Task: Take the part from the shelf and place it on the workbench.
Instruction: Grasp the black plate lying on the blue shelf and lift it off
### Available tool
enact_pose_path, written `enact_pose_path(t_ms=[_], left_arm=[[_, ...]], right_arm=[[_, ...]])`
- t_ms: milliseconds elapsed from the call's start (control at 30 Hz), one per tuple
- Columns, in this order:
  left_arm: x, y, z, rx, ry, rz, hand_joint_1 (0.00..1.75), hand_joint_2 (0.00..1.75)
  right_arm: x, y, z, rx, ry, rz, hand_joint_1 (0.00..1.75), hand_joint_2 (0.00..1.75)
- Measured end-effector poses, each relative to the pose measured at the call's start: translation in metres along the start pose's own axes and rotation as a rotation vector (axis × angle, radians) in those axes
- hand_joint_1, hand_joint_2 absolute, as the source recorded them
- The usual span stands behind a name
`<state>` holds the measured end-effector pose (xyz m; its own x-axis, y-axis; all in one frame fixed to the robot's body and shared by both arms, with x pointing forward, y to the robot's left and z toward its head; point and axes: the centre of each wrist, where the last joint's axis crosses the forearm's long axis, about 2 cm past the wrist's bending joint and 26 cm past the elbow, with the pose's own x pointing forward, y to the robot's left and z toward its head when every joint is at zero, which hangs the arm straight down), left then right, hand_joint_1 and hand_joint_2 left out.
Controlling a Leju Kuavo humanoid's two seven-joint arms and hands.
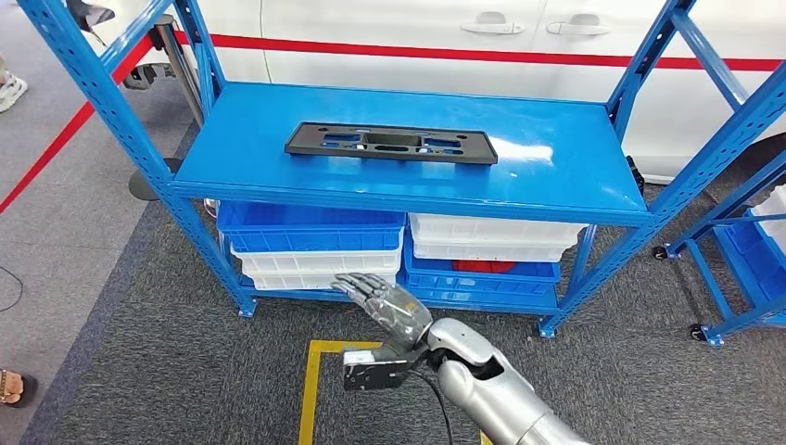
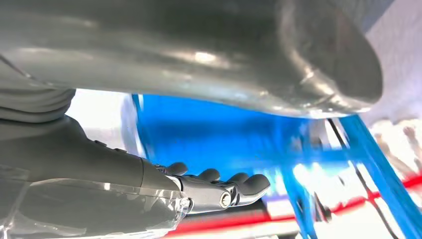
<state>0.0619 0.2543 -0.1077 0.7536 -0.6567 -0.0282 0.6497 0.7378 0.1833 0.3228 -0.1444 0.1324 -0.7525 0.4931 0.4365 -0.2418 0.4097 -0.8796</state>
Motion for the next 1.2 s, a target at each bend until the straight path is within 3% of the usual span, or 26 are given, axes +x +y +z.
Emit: enact_pose_path(t_ms=[233, 467, 733, 1200], left_arm=[[0.000, 0.000, 0.000, 0.007, 0.007, 0.003, 0.00, 0.00], [0.001, -0.001, 0.000, 0.017, -0.005, 0.029, 0.00, 0.00], [0.001, -0.001, 0.000, 0.011, -0.030, 0.020, 0.00, 0.00], [0.000, -0.002, 0.000, 0.003, -0.023, 0.037, 0.00, 0.00]], right_arm=[[0.017, -0.068, -0.045, -0.026, -0.114, 0.292, 0.00, 0.00], [0.039, -0.098, -0.075, -0.068, -0.199, 0.654, 0.00, 0.00], [0.049, -0.099, -0.085, -0.097, -0.278, 0.825, 0.00, 0.00], [0.052, -0.074, -0.091, -0.052, -0.329, 0.822, 0.00, 0.00]])
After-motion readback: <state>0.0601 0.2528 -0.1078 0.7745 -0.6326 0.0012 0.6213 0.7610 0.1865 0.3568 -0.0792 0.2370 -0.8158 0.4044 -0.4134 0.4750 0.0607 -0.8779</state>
